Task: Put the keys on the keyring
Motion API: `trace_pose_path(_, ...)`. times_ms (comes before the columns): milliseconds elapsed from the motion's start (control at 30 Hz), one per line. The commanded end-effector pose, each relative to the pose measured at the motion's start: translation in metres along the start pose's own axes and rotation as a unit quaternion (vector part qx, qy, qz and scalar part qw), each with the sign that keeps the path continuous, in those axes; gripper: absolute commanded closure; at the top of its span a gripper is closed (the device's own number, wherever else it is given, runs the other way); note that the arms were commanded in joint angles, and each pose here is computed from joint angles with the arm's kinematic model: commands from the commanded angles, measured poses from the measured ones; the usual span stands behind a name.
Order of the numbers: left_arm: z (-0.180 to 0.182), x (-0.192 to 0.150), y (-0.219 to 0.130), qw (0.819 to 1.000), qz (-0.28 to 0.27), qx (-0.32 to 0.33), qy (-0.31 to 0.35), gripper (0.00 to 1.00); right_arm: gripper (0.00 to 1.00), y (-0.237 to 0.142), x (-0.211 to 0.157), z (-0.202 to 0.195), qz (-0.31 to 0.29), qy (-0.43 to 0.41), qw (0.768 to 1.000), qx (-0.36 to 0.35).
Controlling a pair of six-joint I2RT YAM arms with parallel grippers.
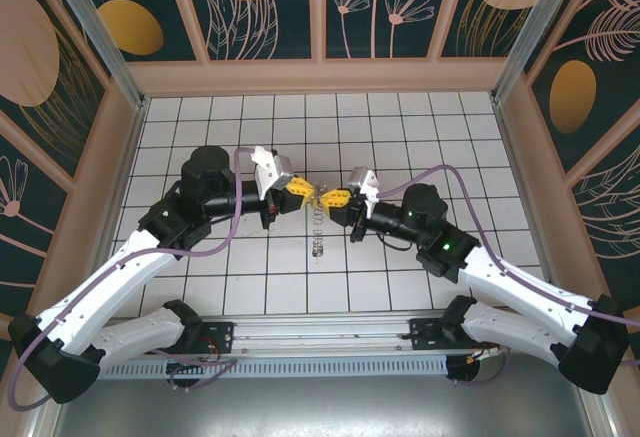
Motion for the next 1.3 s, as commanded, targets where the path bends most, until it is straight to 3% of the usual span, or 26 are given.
trace_pose_path(0, -0.002, 0.001, 0.0, 1.0, -0.013, -0.007, 0.011, 1.0, 1.0, -0.01, 0.019, 0.007, -0.055, -0.012, 0.998, 0.009)
trace_pose_path(833, -0.005, 0.01, 0.009, 0.997, -0.039, -0.063, 0.006, 1.0, 1.0, -0.016, 0.027, 0.005, -0.088, -0.015, 0.996, 0.026)
trace_pose_path(1267, 0.001, 0.012, 0.012, 0.997, -0.049, -0.054, 0.008, 1.0, 1.0, -0.017, 0.024, 0.003, -0.084, -0.009, 0.996, 0.036)
Point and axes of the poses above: each hand's point on the last joint's axis, 136 mm out from that joint toward the fingers, its own y axis out along the fingers, its own z axis along the line the jaws close on, x = y × z, the point moved 7 cm from there along -y, back along the fingers, and after that the axes turned 14 degrees about y, right-handed, at the moved point
